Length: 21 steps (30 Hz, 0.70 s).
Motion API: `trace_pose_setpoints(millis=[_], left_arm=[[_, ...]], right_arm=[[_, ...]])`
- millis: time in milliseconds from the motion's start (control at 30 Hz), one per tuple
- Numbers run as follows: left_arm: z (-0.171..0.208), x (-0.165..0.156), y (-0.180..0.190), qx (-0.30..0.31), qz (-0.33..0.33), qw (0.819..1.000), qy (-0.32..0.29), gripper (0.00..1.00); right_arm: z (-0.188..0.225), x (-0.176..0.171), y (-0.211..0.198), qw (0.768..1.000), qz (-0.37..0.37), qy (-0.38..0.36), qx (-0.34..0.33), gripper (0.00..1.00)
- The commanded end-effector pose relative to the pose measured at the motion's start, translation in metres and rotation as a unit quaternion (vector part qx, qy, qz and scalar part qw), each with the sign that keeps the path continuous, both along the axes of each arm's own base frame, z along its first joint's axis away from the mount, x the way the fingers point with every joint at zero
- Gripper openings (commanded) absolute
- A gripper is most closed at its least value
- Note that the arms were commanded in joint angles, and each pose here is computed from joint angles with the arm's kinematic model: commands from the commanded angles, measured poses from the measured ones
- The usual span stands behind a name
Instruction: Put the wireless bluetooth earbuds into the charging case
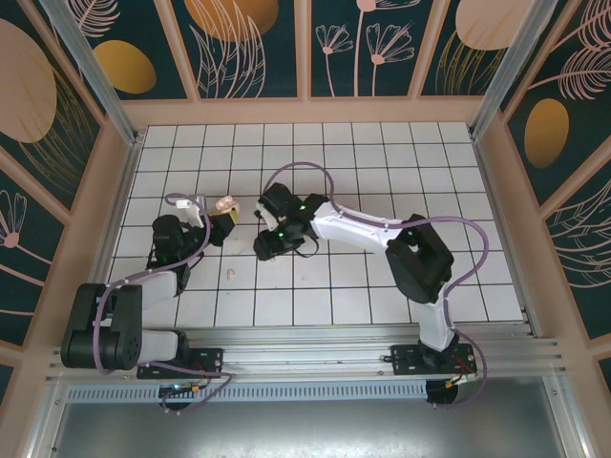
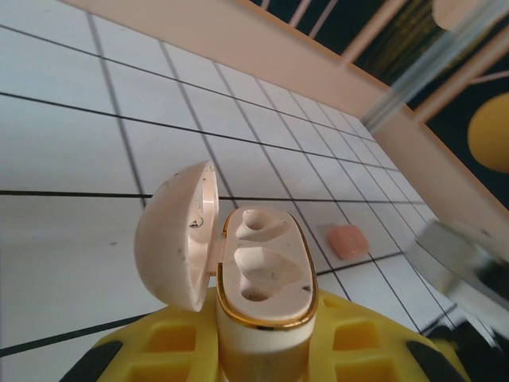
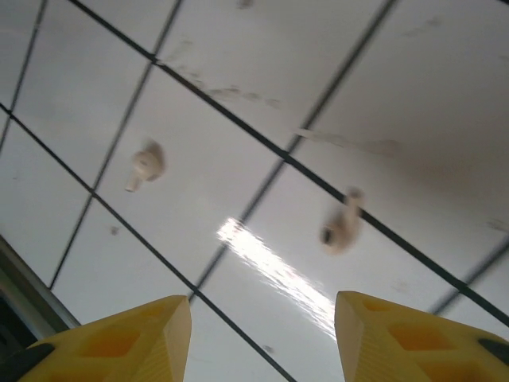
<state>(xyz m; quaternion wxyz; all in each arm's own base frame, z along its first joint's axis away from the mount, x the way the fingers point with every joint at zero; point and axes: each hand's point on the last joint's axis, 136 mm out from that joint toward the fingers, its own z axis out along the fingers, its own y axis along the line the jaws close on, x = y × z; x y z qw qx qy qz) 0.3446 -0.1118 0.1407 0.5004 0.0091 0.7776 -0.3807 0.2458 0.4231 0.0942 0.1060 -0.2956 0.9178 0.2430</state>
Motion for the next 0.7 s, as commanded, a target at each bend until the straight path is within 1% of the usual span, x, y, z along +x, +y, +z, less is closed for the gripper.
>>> trace_pose_setpoints(millis=[0, 100, 333, 667], left_arm=[[0.001, 0.008, 0.017, -0.013, 0.042, 0.999, 0.013, 0.14], [0.001, 0.012, 0.028, -0.007, 0.067, 0.998, 0.015, 0.14], [-0.002, 0.020, 0.049, -0.005, 0.102, 0.994, 0.024, 0.14], [-0.010, 0.029, 0.060, -0.016, 0.126, 0.991, 0.032, 0.14]], right_arm=[[-0.001, -0.002, 0.023, 1.000, -0.022, 0.012, 0.009, 0.51], [-0.008, -0.005, 0.035, 0.999, -0.041, 0.029, 0.016, 0.51], [-0.015, -0.004, 0.060, 0.995, -0.079, 0.052, 0.019, 0.51], [-0.036, -0.012, 0.084, 0.992, -0.090, 0.086, -0.009, 0.49]])
